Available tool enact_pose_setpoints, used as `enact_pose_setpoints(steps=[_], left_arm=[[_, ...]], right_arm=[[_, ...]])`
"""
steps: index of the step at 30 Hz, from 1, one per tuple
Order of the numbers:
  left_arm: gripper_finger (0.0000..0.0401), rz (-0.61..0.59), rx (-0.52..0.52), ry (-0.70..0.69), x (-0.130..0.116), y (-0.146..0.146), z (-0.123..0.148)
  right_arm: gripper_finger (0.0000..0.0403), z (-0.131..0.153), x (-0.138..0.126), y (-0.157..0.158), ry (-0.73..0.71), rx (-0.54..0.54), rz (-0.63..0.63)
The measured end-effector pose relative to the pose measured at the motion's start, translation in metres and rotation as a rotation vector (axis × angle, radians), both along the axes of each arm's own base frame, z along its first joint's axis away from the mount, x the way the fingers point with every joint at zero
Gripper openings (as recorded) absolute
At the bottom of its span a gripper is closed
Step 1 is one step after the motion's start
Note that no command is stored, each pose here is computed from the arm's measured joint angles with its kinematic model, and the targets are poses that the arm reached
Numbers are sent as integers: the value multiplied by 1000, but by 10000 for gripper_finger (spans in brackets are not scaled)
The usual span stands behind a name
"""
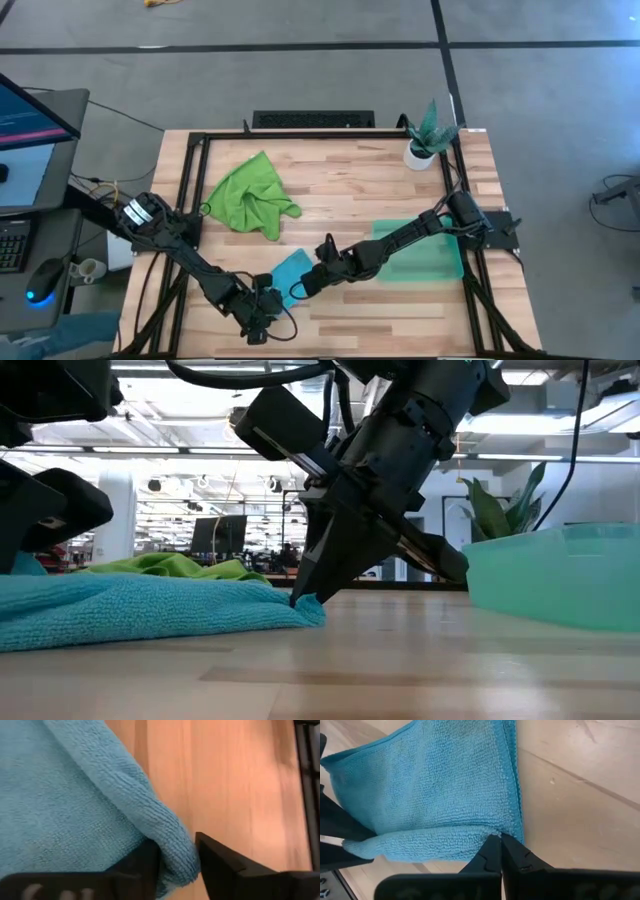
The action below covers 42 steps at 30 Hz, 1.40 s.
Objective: Roll microfiber towels into tight, uniform cylinder then place into a basket
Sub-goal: Roll the blue microfiber towel
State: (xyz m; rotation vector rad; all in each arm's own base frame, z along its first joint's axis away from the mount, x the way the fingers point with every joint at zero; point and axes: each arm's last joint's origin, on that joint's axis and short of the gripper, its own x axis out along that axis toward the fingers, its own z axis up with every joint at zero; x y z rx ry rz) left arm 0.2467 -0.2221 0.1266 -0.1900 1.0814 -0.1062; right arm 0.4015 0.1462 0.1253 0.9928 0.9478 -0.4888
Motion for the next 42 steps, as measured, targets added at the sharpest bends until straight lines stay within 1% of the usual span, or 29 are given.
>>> enact_pose_setpoints(steps=[2, 4, 6, 9, 13, 16, 19, 21, 23, 27, 29, 32, 36, 39, 42], left_arm=[[145, -8, -23, 20, 2, 1, 1], [155, -7, -16, 29, 2, 1, 3], [159, -11, 16, 49, 1, 2, 7], [160, 6, 102, 63, -5, 3, 21], [160, 40, 177, 19, -15, 3, 45], [160, 45, 179, -22, -21, 0, 55], [160, 49, 207, -109, -25, -7, 60], [160, 45, 238, -205, -25, -11, 59], [159, 34, 242, -285, -20, -16, 57], [149, 3, 251, -348, -10, -18, 44], [142, 4, 276, -334, -7, -16, 35], [132, 40, 311, -295, -4, -8, 23], [125, 139, 343, -236, -4, 3, 15], [122, 192, 322, -203, -8, 4, 13], [121, 207, 281, -166, -12, 2, 12]], right_arm=[[9, 0, 0, 0, 0, 0, 0], [9, 0, 0, 0, 0, -1, 2], [10, 0, 0, 0, 1, -1, 2], [10, 0, 0, 0, 1, -2, 2], [8, -1, 0, 0, 4, -7, 9], [10, -1, 0, 0, 5, -8, 9], [11, -1, -1, 0, 6, -9, 9], [10, -1, -1, 0, 6, -10, 9], [9, -1, -1, 0, 7, -10, 10], [11, -1, -1, 0, 11, -12, 10], [11, -1, -1, 0, 11, -14, 10], [9, -1, -1, 0, 11, -14, 11], [11, -1, -1, 0, 11, -14, 12], [11, -1, -2, 2, 14, -13, 18], [10, -2, -2, 2, 14, -16, 16]])
